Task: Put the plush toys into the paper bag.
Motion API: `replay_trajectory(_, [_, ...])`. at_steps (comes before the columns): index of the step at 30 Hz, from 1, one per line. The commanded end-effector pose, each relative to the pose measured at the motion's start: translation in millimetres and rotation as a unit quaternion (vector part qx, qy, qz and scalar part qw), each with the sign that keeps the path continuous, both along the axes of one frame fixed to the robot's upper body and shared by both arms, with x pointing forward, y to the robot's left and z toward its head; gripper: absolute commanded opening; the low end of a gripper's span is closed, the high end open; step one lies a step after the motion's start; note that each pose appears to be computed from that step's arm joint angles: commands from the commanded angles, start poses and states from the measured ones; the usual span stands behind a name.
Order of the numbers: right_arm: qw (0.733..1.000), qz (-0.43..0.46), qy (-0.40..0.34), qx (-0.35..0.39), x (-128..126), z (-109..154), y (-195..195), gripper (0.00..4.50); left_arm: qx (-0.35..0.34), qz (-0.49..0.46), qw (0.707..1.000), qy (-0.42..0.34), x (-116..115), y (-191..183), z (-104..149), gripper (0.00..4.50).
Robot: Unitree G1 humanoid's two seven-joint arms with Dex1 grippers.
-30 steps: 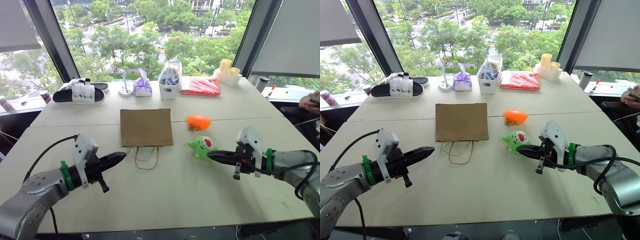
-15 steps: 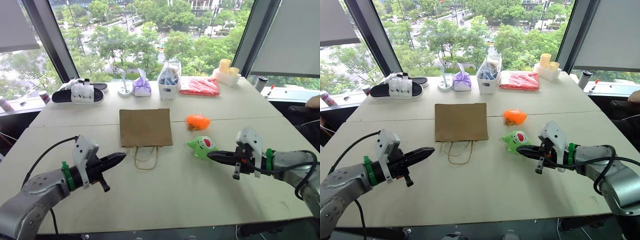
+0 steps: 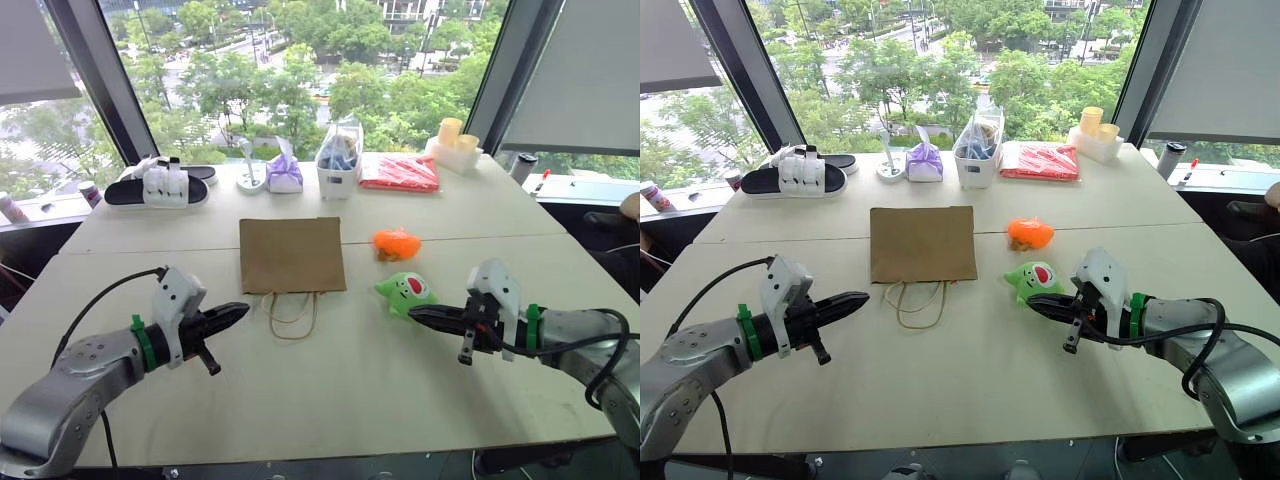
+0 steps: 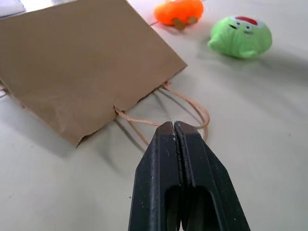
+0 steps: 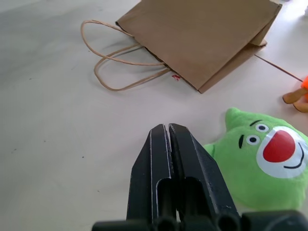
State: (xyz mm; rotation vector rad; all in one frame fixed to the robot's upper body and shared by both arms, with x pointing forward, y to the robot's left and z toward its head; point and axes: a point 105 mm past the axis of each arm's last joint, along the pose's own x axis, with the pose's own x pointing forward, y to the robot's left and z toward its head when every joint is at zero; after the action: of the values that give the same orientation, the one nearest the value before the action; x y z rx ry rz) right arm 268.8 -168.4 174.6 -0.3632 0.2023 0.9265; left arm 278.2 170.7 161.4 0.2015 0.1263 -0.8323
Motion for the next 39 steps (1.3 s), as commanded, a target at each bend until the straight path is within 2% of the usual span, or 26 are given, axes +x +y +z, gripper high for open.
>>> replay_trajectory(1, [1.000, 0.003, -0.026, 0.005, -4.7, 6.8, 7.5, 0.00, 0.066, -0.079, 0.994, -0.035, 12.1, -6.2, -0.7, 1.24])
replay_trajectory(5, [0.999, -0.004, -0.035, 0.005, -5.3, 6.3, 9.8, 0.00, 0.107, -0.147, 0.982, -0.046, 16.8, -8.5, -9.7, 3.26])
replay_trajectory(7, [0.999, -0.011, -0.043, 0.008, -6.1, 7.7, 10.8, 0.00, 0.121, -0.171, 0.976, -0.060, 32.0, -16.3, -12.1, 4.25])
replay_trajectory(13, [0.998, -0.025, -0.051, 0.012, -9.8, 5.6, 13.1, 0.00, 0.165, -0.210, 0.959, -0.097, 56.5, -25.1, -16.2, 4.25])
replay_trajectory(20, [0.998, -0.040, -0.055, 0.012, -12.6, 3.9, 12.6, 0.00, 0.194, -0.243, 0.940, -0.143, 71.7, -41.3, -17.7, 4.25])
replay_trajectory(23, [0.997, -0.043, -0.055, 0.011, -12.8, 3.1, 12.5, 0.00, 0.187, -0.249, 0.938, -0.150, 73.5, -43.1, -14.8, 3.38])
replay_trajectory(30, [0.998, -0.037, -0.048, 0.017, -12.5, -3.6, 21.3, 0.00, 0.161, -0.261, 0.944, -0.124, 68.0, -36.2, -4.4, 0.06])
replay_trajectory(33, [0.998, -0.044, -0.046, 0.013, -4.1, -14.5, 31.4, 0.00, 0.101, -0.247, 0.959, -0.099, 69.7, -40.0, 15.0, 0.06])
replay_trajectory(39, [0.993, -0.104, -0.050, 0.037, 33.6, -31.7, 64.1, 0.00, 0.029, -0.235, 0.967, -0.089, 70.1, -56.6, 50.3, 0.06])
